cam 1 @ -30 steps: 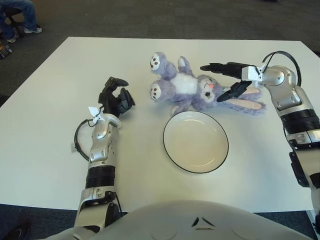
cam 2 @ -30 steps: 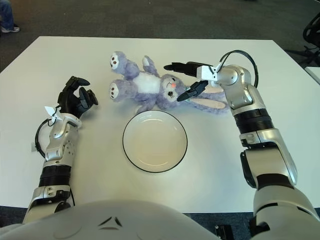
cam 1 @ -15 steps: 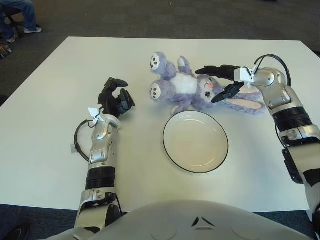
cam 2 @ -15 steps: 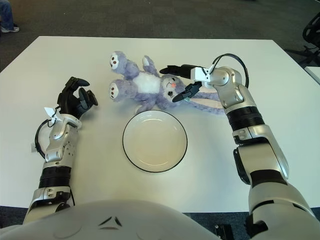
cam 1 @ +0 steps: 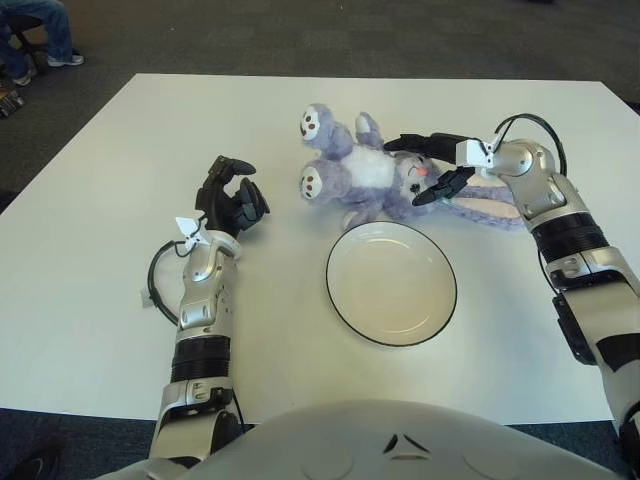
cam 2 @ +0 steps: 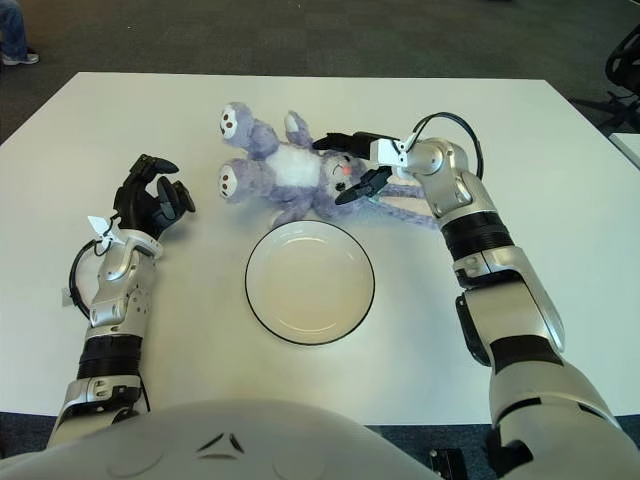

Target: Put the doll into the plate.

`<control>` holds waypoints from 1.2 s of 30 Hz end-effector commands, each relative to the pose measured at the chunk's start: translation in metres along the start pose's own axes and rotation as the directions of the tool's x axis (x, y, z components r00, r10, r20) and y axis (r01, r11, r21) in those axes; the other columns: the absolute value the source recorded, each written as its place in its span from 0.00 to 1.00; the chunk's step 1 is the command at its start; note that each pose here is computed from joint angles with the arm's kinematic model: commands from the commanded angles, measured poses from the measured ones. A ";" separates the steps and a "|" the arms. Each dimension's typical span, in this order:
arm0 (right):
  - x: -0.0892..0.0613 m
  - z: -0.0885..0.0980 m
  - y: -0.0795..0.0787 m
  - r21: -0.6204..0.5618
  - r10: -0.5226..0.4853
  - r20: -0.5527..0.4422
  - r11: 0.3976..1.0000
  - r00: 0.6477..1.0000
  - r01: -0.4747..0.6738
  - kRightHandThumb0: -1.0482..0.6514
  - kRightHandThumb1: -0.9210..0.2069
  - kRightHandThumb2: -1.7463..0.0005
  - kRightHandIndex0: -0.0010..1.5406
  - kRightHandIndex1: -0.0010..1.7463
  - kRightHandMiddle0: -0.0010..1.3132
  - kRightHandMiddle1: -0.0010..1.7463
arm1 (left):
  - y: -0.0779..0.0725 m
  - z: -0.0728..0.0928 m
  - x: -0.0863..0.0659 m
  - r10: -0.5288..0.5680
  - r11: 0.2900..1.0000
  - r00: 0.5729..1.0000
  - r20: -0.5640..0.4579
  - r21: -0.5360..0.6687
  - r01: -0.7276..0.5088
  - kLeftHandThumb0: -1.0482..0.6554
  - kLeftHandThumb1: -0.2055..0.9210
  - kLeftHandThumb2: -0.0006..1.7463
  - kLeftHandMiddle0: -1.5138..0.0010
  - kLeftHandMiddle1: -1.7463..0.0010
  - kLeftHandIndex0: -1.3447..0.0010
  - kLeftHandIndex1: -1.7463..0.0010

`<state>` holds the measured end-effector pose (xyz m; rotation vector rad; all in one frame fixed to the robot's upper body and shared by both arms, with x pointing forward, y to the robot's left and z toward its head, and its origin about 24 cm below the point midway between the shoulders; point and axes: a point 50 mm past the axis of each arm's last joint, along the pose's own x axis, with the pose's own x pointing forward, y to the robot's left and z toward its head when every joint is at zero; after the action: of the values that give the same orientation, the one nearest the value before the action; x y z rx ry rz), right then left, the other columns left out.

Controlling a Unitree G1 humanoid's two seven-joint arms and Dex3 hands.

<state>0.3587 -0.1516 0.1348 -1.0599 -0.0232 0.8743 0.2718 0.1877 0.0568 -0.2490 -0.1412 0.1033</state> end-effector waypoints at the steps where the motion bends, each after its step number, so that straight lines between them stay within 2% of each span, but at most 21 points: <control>1: 0.005 0.003 -0.001 -0.008 -0.014 -0.001 1.000 1.000 0.014 0.07 0.24 0.75 0.02 0.01 0.00 0.15 | 0.002 0.001 -0.002 0.014 1.000 1.000 0.012 0.007 -0.014 0.36 0.60 0.64 0.28 0.00 0.64 0.00; 5: 0.010 0.002 0.003 0.009 -0.019 -0.014 1.000 1.000 0.019 0.07 0.24 0.76 0.01 0.01 0.00 0.14 | 0.002 0.001 -0.003 0.013 1.000 1.000 0.019 0.007 -0.013 0.36 0.60 0.64 0.28 0.00 0.63 0.00; 10: 0.018 -0.003 0.020 0.044 -0.027 -0.030 0.999 0.999 0.029 0.09 0.26 0.76 0.01 0.00 0.00 0.14 | 0.003 0.002 -0.004 0.021 0.999 0.999 0.032 0.027 -0.022 0.36 0.59 0.65 0.27 0.00 0.63 0.00; 17: 0.017 -0.010 0.028 0.047 -0.059 -0.070 0.997 0.996 0.062 0.13 0.34 0.71 0.05 0.02 0.00 0.23 | 0.004 0.003 -0.005 0.032 0.999 0.999 0.041 0.036 -0.034 0.36 0.59 0.65 0.27 0.00 0.63 0.00; 23: 0.017 -0.018 0.037 0.020 -0.088 -0.114 0.996 0.990 0.091 0.12 0.35 0.70 0.08 0.04 0.00 0.26 | 0.005 0.004 -0.006 0.039 0.998 0.998 0.044 0.037 -0.041 0.36 0.59 0.65 0.27 0.00 0.63 0.00; 25: 0.017 -0.019 0.038 0.012 -0.097 -0.122 0.995 0.988 0.099 0.12 0.34 0.70 0.04 0.19 0.00 0.26 | 0.005 0.004 -0.006 0.040 0.998 0.998 0.045 0.036 -0.042 0.36 0.59 0.65 0.27 0.00 0.63 0.00; 26: 0.018 -0.020 0.039 -0.001 -0.108 -0.132 0.994 0.985 0.109 0.12 0.34 0.70 0.04 0.22 0.00 0.26 | 0.005 0.004 -0.006 0.040 0.998 0.998 0.047 0.036 -0.042 0.36 0.59 0.65 0.27 0.00 0.63 0.00; 27: 0.018 -0.020 0.039 -0.011 -0.117 -0.139 0.993 0.983 0.116 0.12 0.34 0.70 0.02 0.31 0.00 0.24 | 0.005 0.004 -0.006 0.040 0.998 0.998 0.049 0.036 -0.042 0.36 0.59 0.65 0.27 0.00 0.63 0.00; 29: 0.018 -0.022 0.041 -0.031 -0.129 -0.155 0.992 0.980 0.125 0.13 0.34 0.70 0.01 0.42 0.00 0.21 | 0.006 0.005 -0.006 0.040 0.998 0.998 0.052 0.036 -0.041 0.36 0.59 0.65 0.27 0.00 0.63 0.00; 32: 0.018 -0.024 0.044 -0.060 -0.138 -0.178 0.990 0.974 0.130 0.14 0.35 0.70 0.00 0.50 0.00 0.16 | 0.006 0.005 -0.006 0.039 0.998 0.998 0.056 0.039 -0.041 0.36 0.59 0.65 0.27 0.00 0.63 0.00; 35: 0.016 -0.026 0.046 -0.084 -0.146 -0.199 0.988 0.969 0.131 0.15 0.36 0.68 0.01 0.62 0.00 0.09 | 0.006 0.006 -0.006 0.040 0.998 0.997 0.060 0.038 -0.043 0.36 0.59 0.65 0.27 0.00 0.63 0.00; 36: 0.016 -0.026 0.046 -0.090 -0.148 -0.205 0.987 0.968 0.132 0.16 0.38 0.67 0.02 0.70 0.00 0.06 | 0.007 0.006 -0.006 0.041 0.998 0.997 0.061 0.037 -0.043 0.36 0.59 0.65 0.27 0.00 0.63 0.00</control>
<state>0.3581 -0.1420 0.0977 -1.1540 -0.0366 0.6406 0.2669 0.1915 0.0603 -0.2182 -0.1857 0.1408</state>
